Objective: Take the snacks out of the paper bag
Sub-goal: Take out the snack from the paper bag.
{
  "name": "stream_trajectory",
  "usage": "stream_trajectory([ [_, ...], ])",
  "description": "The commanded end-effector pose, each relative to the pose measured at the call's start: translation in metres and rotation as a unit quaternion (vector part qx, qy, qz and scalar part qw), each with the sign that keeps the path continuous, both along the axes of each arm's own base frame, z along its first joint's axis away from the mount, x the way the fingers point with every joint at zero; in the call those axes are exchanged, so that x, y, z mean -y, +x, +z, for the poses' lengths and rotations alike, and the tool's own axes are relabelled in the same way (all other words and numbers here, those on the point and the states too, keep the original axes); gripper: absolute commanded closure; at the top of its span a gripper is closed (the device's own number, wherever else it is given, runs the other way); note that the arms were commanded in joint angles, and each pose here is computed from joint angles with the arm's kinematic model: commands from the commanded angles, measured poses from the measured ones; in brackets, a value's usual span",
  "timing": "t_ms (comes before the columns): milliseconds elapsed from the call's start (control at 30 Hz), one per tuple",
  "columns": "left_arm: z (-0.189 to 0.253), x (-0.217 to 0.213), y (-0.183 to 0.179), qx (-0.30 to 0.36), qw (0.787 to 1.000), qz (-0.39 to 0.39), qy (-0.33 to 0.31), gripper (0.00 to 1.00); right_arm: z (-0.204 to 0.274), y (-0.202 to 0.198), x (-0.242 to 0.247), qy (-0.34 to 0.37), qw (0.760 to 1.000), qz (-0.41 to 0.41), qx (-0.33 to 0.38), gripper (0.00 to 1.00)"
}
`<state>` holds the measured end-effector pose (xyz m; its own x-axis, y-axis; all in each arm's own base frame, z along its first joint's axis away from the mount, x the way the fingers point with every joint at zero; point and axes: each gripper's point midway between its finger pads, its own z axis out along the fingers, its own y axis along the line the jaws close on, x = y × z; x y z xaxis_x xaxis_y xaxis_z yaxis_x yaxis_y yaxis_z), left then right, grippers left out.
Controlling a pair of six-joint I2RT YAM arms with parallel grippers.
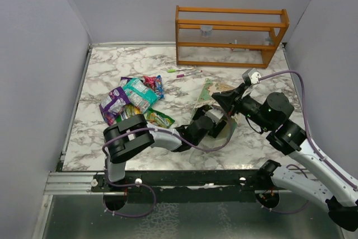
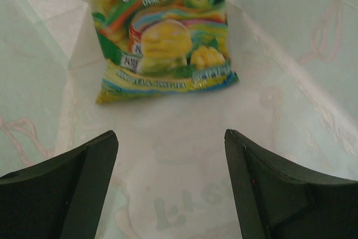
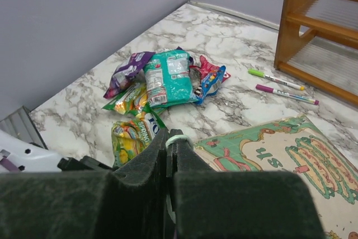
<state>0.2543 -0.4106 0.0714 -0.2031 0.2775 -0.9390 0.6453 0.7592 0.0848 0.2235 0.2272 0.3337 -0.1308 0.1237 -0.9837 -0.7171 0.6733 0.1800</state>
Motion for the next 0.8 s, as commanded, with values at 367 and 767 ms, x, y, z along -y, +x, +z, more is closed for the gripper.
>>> stream_trajectory([
  [367, 0.015, 0.044, 0.046, 0.033, 0.998, 0.012, -0.059, 0.13, 0.012, -0.007, -0.007, 0.017, 1.0, 0.025, 0.004, 0.98],
  [767, -0.037, 0.045, 0.103, 0.051, 0.997, 0.056, -0.022, 0.14, 0.017, -0.009, -0.006, 0.019, 0.999, 0.028, -0.002, 0.98],
])
